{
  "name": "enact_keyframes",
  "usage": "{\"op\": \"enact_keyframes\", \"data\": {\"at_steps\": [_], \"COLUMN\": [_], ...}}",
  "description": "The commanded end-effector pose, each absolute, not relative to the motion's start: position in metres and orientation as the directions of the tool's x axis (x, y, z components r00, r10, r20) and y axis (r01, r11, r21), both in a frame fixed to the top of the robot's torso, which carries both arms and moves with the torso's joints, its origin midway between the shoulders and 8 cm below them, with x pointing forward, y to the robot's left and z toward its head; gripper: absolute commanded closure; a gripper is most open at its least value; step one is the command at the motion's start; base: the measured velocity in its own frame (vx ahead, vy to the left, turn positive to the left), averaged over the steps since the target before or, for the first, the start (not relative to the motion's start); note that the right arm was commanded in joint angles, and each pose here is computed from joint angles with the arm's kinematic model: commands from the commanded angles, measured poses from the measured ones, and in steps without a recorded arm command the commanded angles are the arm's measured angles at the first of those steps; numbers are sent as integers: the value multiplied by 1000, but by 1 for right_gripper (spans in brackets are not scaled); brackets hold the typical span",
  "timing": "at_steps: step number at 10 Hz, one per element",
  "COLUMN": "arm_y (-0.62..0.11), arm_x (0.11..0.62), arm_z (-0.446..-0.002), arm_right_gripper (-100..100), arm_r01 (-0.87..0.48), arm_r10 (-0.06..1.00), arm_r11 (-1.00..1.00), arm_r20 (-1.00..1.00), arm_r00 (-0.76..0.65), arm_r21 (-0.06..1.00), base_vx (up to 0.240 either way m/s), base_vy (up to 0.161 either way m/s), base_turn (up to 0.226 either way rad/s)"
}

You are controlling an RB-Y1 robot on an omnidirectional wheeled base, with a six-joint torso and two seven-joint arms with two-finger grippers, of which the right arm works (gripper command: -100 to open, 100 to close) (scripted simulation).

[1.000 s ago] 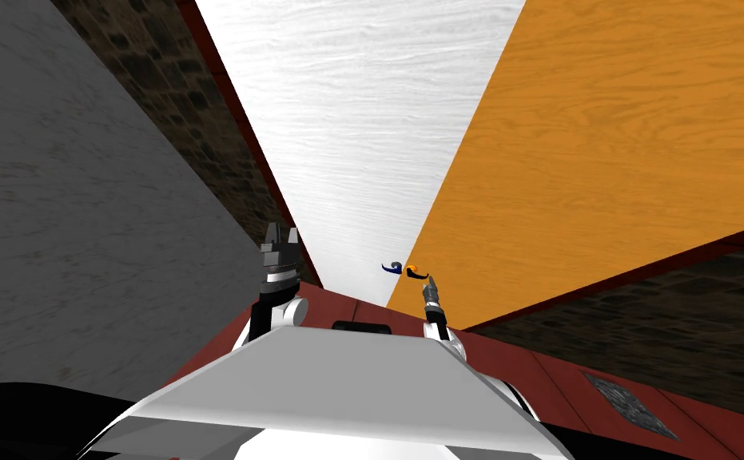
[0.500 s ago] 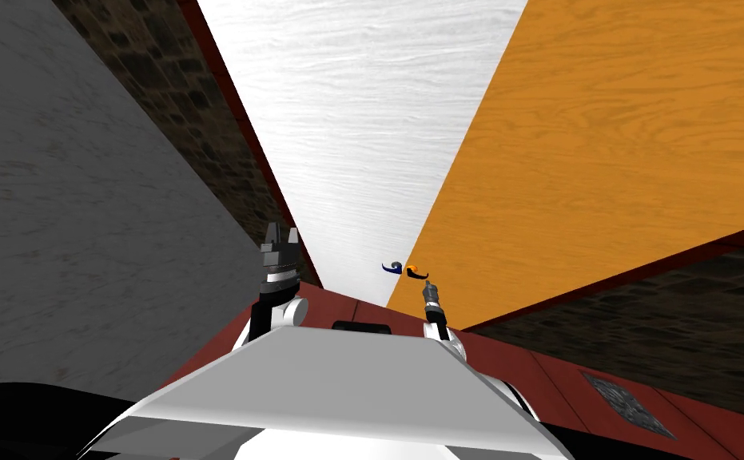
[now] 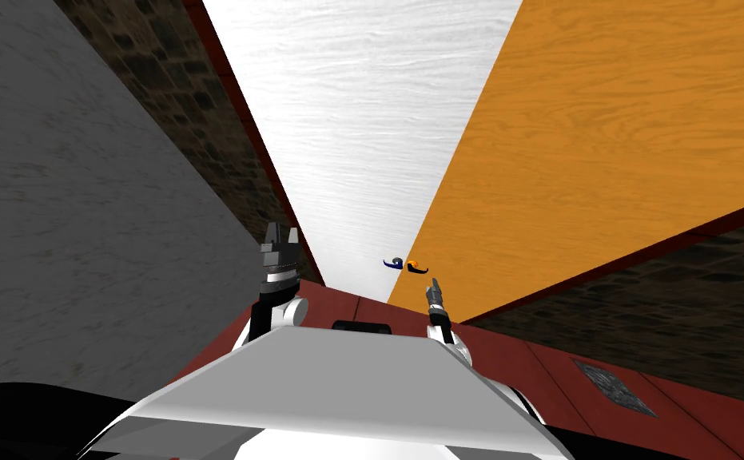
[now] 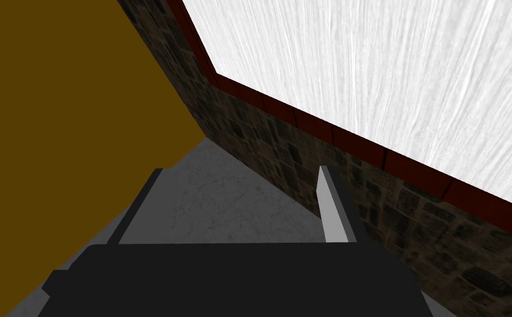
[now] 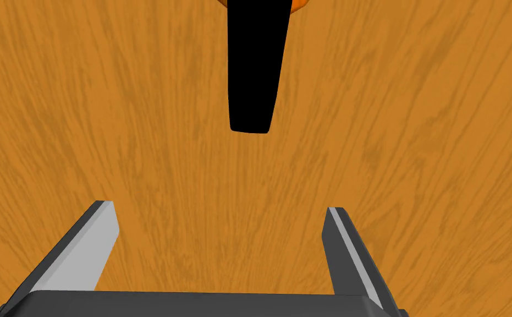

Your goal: Pull the door open

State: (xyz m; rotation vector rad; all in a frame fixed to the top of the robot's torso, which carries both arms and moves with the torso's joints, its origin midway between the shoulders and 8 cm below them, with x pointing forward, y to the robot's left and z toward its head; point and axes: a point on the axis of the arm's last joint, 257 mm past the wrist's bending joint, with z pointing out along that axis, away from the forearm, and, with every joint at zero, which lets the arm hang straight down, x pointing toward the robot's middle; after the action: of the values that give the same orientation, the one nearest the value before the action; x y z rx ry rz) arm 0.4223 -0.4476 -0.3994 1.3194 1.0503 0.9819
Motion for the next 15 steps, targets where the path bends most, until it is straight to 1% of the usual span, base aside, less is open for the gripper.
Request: {"op": "enact_keyframes", "data": {"at_steps": [1, 3, 5, 7, 8, 12, 13, 14, 15], "arm_y": [-446, -435, -409, -408, -442, -446, -477, -477, -495], "arm_x": [424, 430, 445, 443, 423, 420, 400, 400, 388], "arm_z": [-399, -397, -392, -394, -400, -401, -404, -404, -404], "arm_right_gripper": [-100, -100, -100, -100, -100, -100, -100, -100, -100], "arm_r01": [29, 22, 2, 3, 26, 29, 47, 47, 55], "arm_r10": [968, 973, 983, 983, 972, 970, 956, 956, 947], "arm_r11": [22, 16, 2, 4, 16, 17, 29, 29, 35], "arm_r20": [-29, -20, -2, -4, -21, -24, -41, -41, -51], "arm_r00": [248, 229, 183, 185, 236, 243, 289, 289, 318], "arm_r21": [999, 1000, 1000, 1000, 1000, 999, 998, 998, 998], "base_vx": [-161, -174, -190, -80, 38, 39, 79, 91, 144], "base_vy": [119, 41, 48, 26, 0, -1, -14, -23, -50], "base_turn": [11, 17, 64, 22, -69, -9, -40, -30, 12]}}
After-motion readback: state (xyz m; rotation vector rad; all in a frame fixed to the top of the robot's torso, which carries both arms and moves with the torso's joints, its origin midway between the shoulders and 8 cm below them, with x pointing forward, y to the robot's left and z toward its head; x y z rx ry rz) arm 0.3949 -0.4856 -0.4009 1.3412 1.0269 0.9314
